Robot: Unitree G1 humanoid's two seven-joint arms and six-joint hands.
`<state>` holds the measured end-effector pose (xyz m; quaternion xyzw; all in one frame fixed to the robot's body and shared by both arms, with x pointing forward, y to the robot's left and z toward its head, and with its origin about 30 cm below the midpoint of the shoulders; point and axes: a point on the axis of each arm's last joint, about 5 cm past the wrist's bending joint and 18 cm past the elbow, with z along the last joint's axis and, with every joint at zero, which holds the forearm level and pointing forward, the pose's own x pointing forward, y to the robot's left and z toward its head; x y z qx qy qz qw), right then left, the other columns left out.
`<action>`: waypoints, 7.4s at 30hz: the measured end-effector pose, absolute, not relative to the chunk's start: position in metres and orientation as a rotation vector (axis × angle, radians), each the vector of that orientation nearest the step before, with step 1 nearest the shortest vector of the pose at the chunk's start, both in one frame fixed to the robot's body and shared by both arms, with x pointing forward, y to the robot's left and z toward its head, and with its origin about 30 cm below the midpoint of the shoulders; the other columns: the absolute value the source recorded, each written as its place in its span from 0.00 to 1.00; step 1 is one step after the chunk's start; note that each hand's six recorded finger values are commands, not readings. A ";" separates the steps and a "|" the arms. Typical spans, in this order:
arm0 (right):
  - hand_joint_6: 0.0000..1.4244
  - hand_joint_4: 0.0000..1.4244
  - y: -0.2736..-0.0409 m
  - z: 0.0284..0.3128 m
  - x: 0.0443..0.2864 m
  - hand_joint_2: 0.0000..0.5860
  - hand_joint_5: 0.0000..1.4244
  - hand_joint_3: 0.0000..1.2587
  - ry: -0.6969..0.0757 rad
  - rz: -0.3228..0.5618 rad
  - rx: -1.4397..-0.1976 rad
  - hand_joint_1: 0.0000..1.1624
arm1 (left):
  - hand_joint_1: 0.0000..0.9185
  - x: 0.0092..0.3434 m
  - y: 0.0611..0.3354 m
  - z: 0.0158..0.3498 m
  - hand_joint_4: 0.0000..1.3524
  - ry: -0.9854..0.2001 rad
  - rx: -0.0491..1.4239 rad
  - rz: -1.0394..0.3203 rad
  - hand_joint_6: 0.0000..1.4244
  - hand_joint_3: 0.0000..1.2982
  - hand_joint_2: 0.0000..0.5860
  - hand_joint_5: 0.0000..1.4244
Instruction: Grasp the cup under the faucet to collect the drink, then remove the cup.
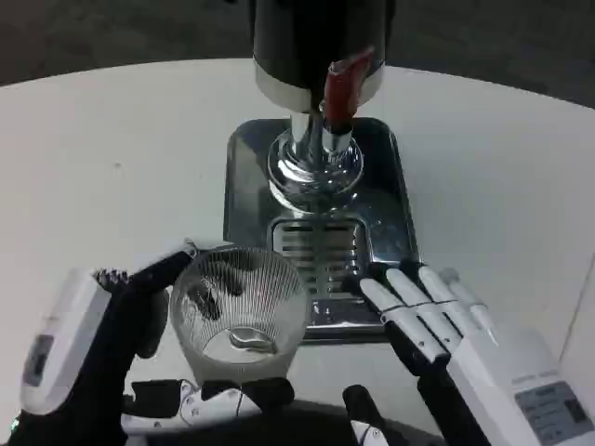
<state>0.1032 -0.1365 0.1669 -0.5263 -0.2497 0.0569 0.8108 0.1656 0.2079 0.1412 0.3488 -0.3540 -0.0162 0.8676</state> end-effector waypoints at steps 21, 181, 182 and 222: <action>0.04 0.06 -0.136 0.167 0.103 0.86 0.04 0.12 -0.522 0.111 -1.117 0.40 | 0.64 0.171 0.205 0.139 0.80 -0.733 0.719 -0.026 0.96 0.73 0.06 0.85; 0.12 0.12 -0.129 0.178 0.087 0.82 0.13 0.18 -0.387 0.027 -1.012 0.41 | 0.00 0.295 0.173 0.277 0.00 -0.901 0.431 -0.652 0.06 0.00 0.25 0.07; 0.12 0.12 -0.129 0.178 0.087 0.82 0.13 0.18 -0.387 0.026 -1.012 0.41 | 0.00 0.295 0.173 0.277 0.00 -0.902 0.431 -0.653 0.07 0.00 0.25 0.08; 0.14 0.12 -0.132 0.176 0.082 0.82 0.13 0.18 -0.338 -0.003 -0.950 0.40 | 0.00 0.280 0.160 0.292 0.00 -0.986 0.997 -0.656 0.05 0.00 0.24 0.07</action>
